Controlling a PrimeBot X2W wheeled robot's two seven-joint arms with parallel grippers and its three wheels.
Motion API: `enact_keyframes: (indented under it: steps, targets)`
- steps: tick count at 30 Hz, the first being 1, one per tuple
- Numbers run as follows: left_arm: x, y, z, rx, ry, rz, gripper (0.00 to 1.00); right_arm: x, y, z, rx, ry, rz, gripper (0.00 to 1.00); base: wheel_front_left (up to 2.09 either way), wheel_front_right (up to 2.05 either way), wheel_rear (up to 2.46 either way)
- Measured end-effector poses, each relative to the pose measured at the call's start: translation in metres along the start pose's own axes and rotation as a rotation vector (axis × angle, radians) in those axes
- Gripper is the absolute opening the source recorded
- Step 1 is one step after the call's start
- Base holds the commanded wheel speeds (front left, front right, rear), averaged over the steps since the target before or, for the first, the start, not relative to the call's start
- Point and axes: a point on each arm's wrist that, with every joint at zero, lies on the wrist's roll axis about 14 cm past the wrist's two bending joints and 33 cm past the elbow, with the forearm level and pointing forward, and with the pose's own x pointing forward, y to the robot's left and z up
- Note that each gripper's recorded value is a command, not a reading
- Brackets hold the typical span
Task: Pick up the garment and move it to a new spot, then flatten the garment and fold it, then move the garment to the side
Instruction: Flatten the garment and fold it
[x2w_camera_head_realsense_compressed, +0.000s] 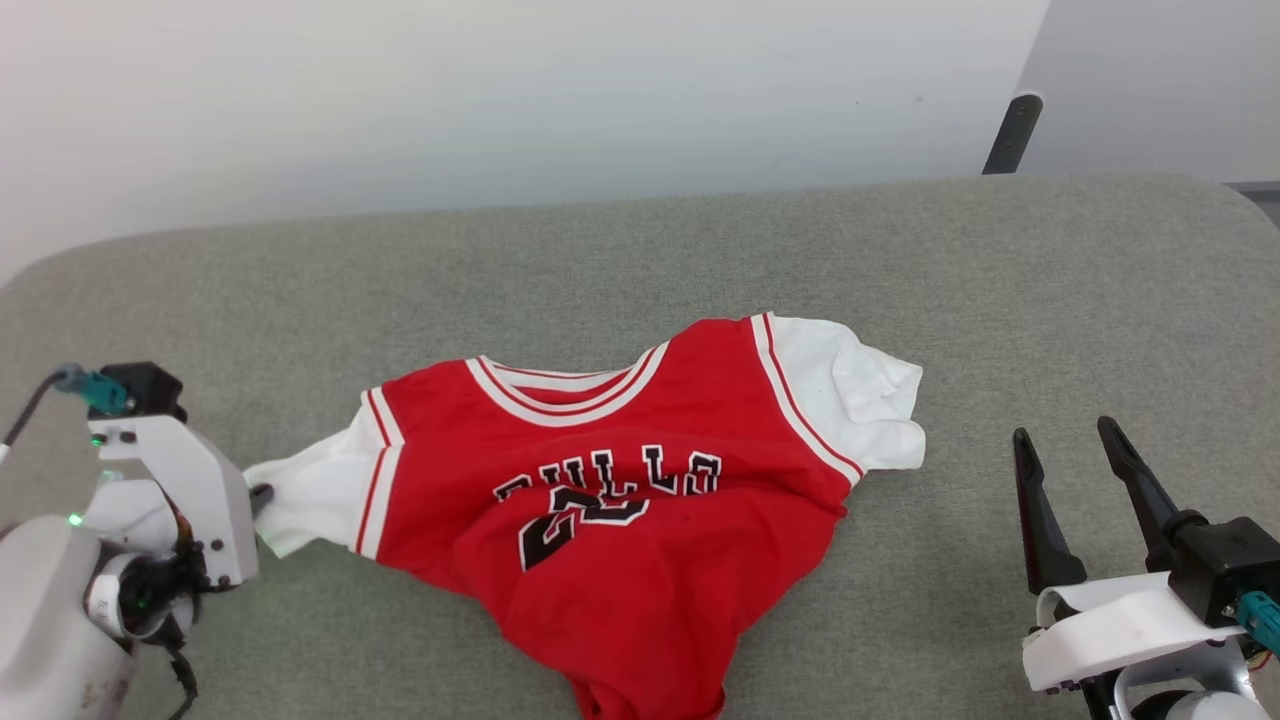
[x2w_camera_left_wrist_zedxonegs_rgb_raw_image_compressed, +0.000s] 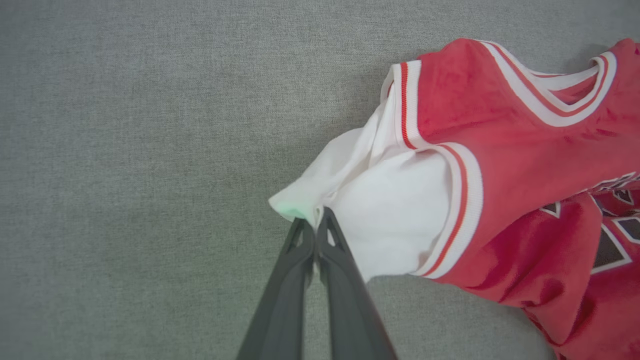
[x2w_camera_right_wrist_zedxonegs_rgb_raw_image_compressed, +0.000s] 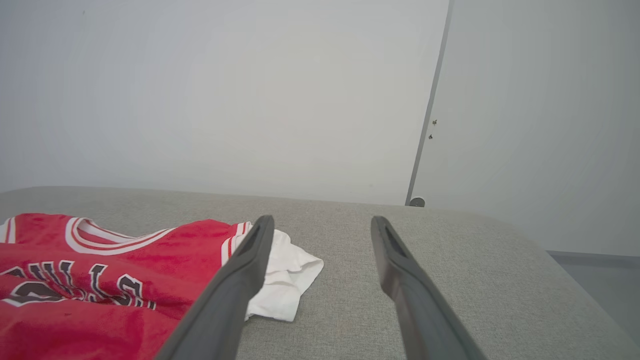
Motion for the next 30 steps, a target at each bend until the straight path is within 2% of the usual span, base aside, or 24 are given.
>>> enact_keyframes:
  steps: [1, 9, 22, 30]
  targets:
    - [0.001, -0.001, 0.000, -0.007, -0.005, -0.003, 1.00, 0.000, 0.000, 0.000, 0.000, 0.001, 0.001, 1.00, 0.00, 0.00, 0.00]
    - [-0.004, -0.007, 0.003, 0.001, -0.039, -0.021, 1.00, -0.001, 0.001, 0.004, 0.003, -0.004, 0.005, 1.00, 0.00, 0.00, 0.00]
    - [-0.039, 0.002, 0.025, 0.035, -0.245, 0.022, 1.00, -0.004, 0.011, 0.012, 0.008, -0.021, 0.034, 1.00, 0.00, 0.00, 0.00]
    - [-0.047, 0.000, 0.023, 0.044, -0.262, 0.016, 1.00, -0.004, 0.016, 0.018, 0.005, -0.039, 0.049, 1.00, 0.00, 0.00, 0.00]
